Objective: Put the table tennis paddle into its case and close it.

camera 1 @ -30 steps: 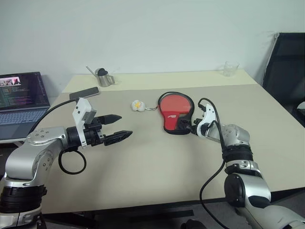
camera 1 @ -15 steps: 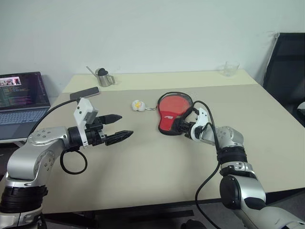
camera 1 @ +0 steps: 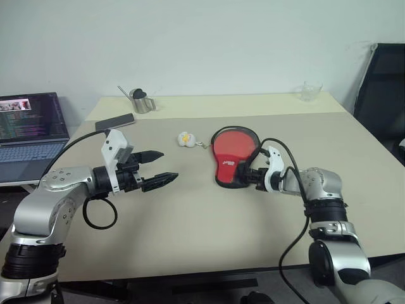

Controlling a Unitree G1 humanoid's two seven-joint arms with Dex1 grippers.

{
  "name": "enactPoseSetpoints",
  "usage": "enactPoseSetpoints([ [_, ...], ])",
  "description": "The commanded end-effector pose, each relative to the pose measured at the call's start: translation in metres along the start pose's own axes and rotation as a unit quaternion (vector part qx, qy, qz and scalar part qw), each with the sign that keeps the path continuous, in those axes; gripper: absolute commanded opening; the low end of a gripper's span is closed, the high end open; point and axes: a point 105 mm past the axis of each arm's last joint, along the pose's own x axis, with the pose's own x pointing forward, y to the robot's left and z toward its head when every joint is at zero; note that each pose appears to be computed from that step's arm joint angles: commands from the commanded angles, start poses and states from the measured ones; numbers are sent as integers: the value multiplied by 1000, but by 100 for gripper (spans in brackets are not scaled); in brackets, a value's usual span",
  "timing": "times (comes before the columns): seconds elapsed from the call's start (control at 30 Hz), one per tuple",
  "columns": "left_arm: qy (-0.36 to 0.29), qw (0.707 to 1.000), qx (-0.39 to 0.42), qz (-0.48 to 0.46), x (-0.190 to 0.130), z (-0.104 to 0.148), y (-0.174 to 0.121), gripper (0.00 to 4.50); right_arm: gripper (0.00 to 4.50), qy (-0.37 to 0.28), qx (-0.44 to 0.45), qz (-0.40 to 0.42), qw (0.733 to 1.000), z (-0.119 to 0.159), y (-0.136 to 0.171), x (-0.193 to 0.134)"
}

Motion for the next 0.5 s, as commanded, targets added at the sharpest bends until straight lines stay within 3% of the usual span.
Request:
enactPoseSetpoints([
  [0.03,-11,999,30,-4,-1,13,2,450,2,40,-25,42,998,-17,17,-8],
  [0.5,-8,999,35,-34,10,15,7,450,2,146,-107,93,979,-84,21,-50],
])
